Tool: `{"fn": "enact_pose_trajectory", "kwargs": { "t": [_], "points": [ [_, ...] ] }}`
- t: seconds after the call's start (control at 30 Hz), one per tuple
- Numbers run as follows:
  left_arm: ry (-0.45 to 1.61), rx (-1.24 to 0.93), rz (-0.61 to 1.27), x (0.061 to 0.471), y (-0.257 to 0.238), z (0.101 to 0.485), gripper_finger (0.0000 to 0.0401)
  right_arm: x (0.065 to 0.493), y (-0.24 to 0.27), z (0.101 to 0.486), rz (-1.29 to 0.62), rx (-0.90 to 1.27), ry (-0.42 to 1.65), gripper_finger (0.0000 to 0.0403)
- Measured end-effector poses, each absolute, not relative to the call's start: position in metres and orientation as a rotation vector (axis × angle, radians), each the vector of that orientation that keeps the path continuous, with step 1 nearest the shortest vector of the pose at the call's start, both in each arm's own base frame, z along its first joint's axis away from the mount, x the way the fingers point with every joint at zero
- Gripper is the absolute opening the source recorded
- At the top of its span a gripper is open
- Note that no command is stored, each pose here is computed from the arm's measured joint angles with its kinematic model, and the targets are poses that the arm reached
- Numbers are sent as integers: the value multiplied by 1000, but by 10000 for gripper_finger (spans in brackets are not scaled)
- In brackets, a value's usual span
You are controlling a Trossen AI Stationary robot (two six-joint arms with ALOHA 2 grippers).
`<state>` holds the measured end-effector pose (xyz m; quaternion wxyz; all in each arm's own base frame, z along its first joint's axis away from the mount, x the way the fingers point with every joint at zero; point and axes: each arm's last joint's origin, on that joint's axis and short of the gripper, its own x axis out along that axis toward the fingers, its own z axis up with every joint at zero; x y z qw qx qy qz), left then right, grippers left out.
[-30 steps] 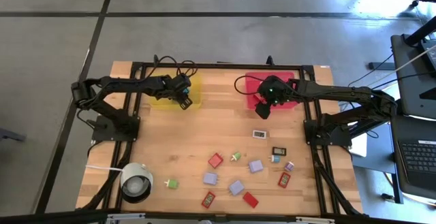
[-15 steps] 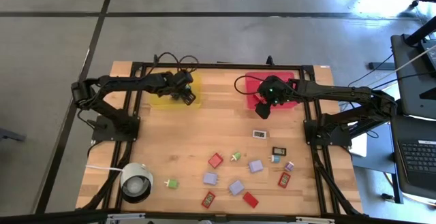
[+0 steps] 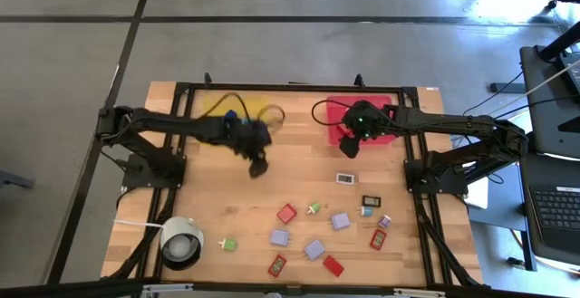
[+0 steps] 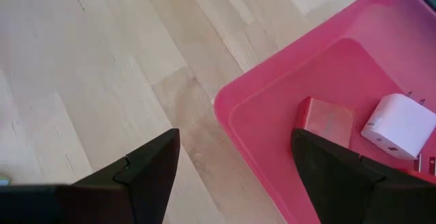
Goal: Pick & Place Office items
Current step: Put the green charger adapter into the red bin
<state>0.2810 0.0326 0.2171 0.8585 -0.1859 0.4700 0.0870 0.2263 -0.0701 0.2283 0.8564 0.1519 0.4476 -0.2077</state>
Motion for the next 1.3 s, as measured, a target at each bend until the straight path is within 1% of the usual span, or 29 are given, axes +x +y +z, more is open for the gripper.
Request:
{"fn": "enact_pose_trajectory", "kwargs": {
  "t": [0.1,0.2,0.33,0.47,0.63,0.8,1.03,1.3],
  "points": [
    [1043,-369,-5,281,-1,216,221,227,-70,229,-435,316,932,284],
    [1098,-330,-151,276,-36,215,219,227,-70,229,-435,316,930,284],
    [1127,-221,-260,266,-79,214,219,227,-70,229,-435,316,930,284],
    [1111,-52,-332,254,-112,214,221,227,-70,229,-435,316,929,284],
    [1089,37,-347,240,-141,214,219,227,-70,229,-435,316,929,284],
    [1071,6,-283,228,-160,214,218,227,-70,229,-435,316,929,284],
    [1018,3,-340,230,-178,209,218,227,-70,229,-435,316,929,284],
    [1166,-21,-422,234,-187,182,218,228,-71,229,-435,315,924,284]
  ]
}}
